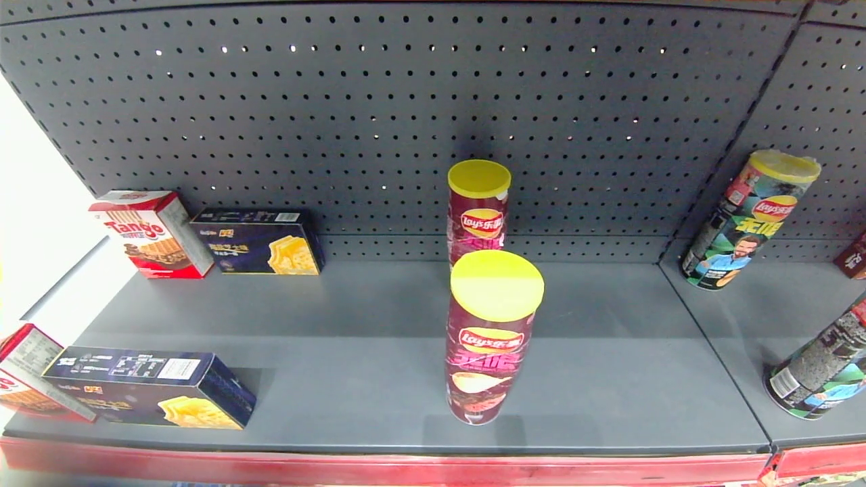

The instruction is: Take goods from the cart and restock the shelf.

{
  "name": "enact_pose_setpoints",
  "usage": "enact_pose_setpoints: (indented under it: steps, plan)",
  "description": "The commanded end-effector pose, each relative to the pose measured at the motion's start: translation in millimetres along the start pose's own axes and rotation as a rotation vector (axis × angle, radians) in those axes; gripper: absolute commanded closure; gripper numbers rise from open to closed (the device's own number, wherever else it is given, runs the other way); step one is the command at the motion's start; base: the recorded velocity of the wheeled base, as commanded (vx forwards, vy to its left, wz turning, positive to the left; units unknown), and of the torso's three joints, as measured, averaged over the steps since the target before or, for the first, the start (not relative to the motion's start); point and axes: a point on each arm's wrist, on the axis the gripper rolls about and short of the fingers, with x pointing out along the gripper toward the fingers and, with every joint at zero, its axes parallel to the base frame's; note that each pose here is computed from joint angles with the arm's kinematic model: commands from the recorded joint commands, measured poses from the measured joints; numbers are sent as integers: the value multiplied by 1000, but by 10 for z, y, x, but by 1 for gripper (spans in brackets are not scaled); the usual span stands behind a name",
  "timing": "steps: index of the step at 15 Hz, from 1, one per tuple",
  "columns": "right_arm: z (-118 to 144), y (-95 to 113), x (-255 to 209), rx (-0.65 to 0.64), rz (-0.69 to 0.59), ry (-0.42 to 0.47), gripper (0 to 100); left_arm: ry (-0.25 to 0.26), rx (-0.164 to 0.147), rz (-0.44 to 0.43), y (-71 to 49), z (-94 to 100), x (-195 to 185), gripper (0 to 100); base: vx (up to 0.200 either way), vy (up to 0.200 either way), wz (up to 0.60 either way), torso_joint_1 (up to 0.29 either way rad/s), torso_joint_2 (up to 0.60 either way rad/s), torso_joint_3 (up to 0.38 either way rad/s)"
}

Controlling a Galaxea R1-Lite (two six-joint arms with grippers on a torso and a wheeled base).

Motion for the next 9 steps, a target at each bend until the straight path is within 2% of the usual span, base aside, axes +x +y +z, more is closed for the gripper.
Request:
enact_pose_setpoints:
  steps: [1,2,9]
  plan:
    - [0,0,1,0,1,2,0,1,-8,3,1,3,0,0,0,0,0,0,0,0]
    - [0,0,1,0,1,2,0,1,-17,13,3,3,0,0,0,0,0,0,0,0]
    - [0,0,1,0,1,2,0,1,-17,13,3,3,0,0,0,0,0,0,0,0]
